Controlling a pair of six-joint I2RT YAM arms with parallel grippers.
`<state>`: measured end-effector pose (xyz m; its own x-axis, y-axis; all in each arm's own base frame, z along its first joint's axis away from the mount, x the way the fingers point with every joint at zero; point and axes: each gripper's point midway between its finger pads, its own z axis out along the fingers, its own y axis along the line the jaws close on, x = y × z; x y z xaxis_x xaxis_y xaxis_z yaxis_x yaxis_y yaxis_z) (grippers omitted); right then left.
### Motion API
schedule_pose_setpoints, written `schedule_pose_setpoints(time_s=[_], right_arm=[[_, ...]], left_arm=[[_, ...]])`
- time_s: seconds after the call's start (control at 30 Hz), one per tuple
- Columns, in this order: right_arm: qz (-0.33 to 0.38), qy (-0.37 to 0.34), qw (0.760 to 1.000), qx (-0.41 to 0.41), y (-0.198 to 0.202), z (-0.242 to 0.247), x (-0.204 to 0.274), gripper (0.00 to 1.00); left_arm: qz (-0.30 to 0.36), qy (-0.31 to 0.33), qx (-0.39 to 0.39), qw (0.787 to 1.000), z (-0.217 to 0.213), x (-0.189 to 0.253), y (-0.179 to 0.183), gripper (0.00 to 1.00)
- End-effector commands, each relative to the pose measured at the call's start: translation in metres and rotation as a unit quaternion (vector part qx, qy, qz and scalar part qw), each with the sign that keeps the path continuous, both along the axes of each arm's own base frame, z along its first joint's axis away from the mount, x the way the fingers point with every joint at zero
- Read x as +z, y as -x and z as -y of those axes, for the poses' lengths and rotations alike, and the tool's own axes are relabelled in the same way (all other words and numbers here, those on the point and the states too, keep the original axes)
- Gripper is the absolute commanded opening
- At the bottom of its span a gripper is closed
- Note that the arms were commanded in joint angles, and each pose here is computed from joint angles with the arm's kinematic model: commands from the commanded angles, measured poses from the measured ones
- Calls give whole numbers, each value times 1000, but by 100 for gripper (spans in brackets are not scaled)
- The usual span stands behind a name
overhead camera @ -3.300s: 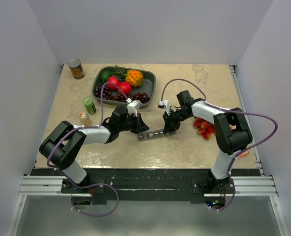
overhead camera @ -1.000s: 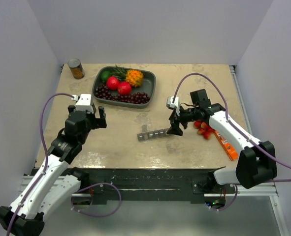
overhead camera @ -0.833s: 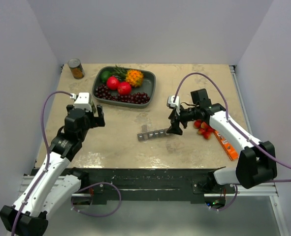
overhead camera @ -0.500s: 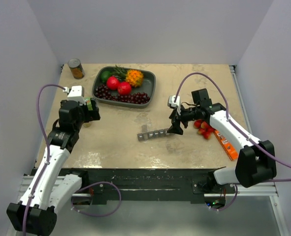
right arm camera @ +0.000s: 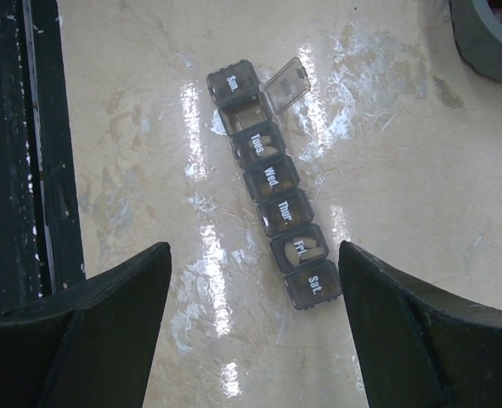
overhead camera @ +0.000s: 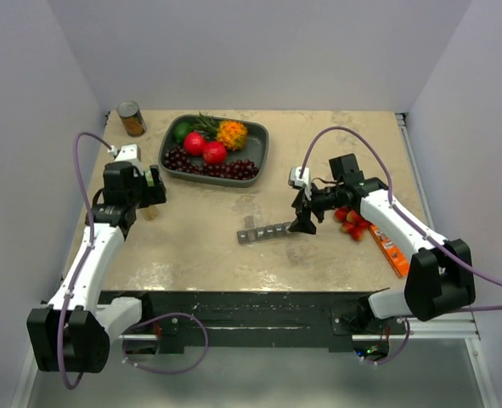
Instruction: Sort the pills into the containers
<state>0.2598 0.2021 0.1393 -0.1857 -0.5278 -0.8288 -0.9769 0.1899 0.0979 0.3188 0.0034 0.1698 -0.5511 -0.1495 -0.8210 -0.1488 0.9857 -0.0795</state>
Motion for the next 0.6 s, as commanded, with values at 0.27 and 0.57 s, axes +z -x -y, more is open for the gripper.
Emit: schedule_pose_setpoints(time_s=[0.27,0.57], right_arm=[[1,-14,1000,17,0,-3,8,82],[0,-13,1000,17,0,-3,7,82]], left_arm=[[-51,-53,48,996,-27,-36,-30,74],[-67,-68,62,993,-34,-49,-37,63]])
